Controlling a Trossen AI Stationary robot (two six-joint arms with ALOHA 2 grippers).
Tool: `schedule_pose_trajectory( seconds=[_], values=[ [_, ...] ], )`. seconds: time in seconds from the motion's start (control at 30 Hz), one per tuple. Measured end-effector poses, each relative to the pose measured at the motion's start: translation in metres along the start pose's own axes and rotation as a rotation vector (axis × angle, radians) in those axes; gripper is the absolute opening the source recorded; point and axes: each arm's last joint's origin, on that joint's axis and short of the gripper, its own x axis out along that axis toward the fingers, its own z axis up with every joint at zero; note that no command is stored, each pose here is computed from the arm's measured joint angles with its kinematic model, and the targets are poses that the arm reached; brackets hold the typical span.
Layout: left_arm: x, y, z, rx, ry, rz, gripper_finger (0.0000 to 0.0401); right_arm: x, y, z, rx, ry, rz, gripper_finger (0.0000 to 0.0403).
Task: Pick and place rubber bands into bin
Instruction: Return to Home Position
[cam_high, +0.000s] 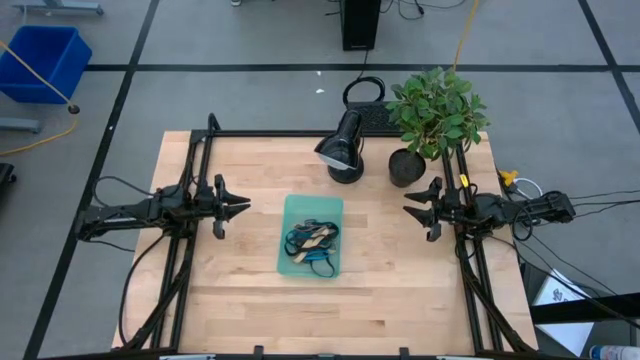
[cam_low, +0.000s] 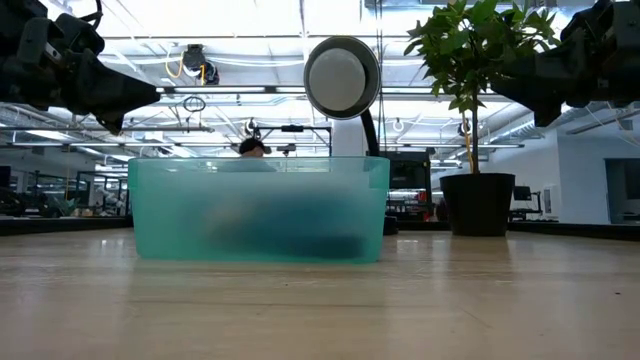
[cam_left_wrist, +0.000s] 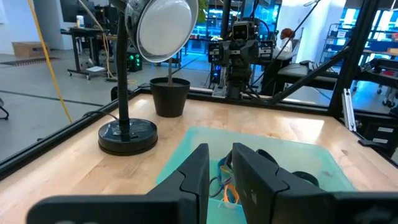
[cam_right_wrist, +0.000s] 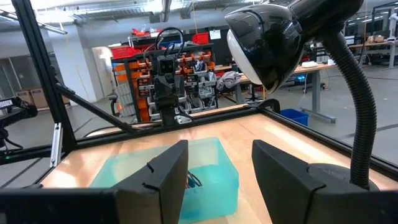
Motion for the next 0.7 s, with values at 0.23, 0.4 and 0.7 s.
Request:
schedule_pose_trajectory(
  seconds=[0.23, 0.4, 0.7],
  values=[
    [0.0, 0.0, 0.0, -0.001, 0.0, 0.0, 0.0077, 0.0, 0.0, 0.0, 0.0, 0.0, 0.0, 0.0175],
    [0.0, 0.0, 0.0, -0.001, 0.0, 0.0, 0.0077, 0.0, 0.0, 0.0, 0.0, 0.0, 0.001, 0.0172],
    [0.0, 0.0, 0.0, -0.001, 0.0, 0.0, 0.0077, 0.0, 0.0, 0.0, 0.0, 0.0, 0.001, 0.0175]
  ],
)
